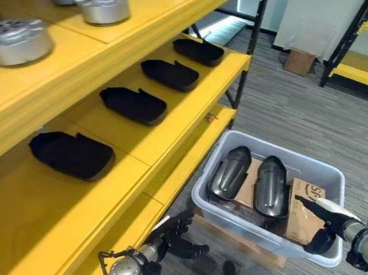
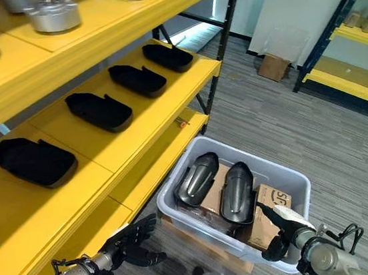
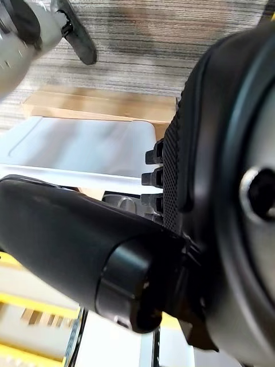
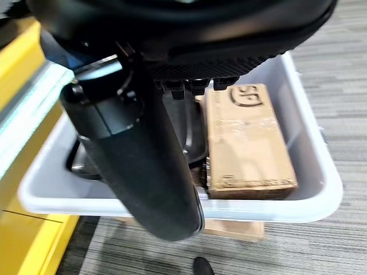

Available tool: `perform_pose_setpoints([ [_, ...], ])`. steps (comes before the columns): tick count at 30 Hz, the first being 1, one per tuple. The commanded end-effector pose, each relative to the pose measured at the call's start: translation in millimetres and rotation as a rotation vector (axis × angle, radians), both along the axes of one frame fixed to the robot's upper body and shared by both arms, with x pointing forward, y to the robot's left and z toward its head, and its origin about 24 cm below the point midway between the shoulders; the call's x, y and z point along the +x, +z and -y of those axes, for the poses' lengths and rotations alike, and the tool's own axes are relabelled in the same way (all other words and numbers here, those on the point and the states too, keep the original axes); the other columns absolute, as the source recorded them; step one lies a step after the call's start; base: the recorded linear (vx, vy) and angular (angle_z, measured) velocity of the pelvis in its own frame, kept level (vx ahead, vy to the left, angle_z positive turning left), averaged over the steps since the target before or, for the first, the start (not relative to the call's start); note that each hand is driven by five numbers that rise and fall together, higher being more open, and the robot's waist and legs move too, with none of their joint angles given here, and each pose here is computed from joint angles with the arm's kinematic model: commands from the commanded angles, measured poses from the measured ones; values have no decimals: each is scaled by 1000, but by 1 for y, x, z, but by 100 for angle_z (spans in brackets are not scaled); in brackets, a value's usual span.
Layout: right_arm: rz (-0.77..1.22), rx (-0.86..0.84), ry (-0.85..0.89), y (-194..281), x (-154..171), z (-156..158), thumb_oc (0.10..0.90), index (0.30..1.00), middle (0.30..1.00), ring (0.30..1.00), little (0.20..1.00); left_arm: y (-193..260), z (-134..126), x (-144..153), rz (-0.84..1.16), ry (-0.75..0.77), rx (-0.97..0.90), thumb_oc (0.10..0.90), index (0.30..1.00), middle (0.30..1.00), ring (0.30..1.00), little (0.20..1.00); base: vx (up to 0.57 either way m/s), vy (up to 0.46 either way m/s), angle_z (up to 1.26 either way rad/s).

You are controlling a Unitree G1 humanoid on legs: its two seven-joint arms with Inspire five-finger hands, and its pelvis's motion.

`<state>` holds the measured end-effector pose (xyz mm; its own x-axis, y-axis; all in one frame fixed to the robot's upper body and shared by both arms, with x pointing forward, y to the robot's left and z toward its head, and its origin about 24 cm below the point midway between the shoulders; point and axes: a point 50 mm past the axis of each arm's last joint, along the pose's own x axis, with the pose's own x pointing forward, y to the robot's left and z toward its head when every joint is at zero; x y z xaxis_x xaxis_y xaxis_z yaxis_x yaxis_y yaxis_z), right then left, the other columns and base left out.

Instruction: Move parts from the plastic box to the shelf.

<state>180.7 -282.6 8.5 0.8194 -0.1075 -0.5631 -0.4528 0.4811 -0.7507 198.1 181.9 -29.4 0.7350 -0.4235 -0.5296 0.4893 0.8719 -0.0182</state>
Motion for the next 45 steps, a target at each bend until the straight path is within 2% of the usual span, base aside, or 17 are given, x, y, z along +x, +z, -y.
perform_pose_setpoints([
  [1,260,-103,-1,43,37,5,900,1000,1000,1000,1000,35,10,14,187,-36,-135,900,1000,1000,1000,1000,16,-250,0],
  [9,342,-150,59,60,52,0,900,1000,1000,1000,1000,37,22,19,205,-10,-191,900,1000,1000,1000,1000,24,-237,-19],
  [11,374,-144,86,59,60,-9,900,1000,1000,1000,1000,35,24,21,208,40,-196,900,1000,1000,1000,1000,33,-143,-67],
  [12,378,-144,90,59,62,-10,900,1000,1000,1000,1000,35,24,21,210,44,-196,900,1000,1000,1000,1000,57,42,-155],
  [13,436,-136,123,61,77,-22,900,1000,1000,1000,1000,36,25,22,217,76,-203,900,1000,1000,1000,1000,49,63,-143],
  [23,557,-126,201,74,97,-47,900,1000,1000,1000,1000,29,22,16,193,168,-233,900,1000,1000,1000,1000,56,140,-78],
  [35,548,-56,148,66,93,-60,900,1000,1000,1000,1000,21,22,11,139,93,-188,900,1000,1000,1000,1000,59,115,-28],
  [37,567,-53,140,66,93,-64,900,1000,1000,1000,1000,20,21,11,136,103,-175,900,1000,1000,1000,1000,6,-45,3],
  [39,613,-17,179,68,98,-85,900,1000,1000,1000,1000,26,16,15,181,165,-158,900,1000,1000,1000,1000,-113,-94,-45],
  [45,646,-51,207,68,97,-93,900,1000,1000,1000,1000,36,8,27,225,262,-201,900,1000,1000,1000,1000,-93,-199,-19],
])
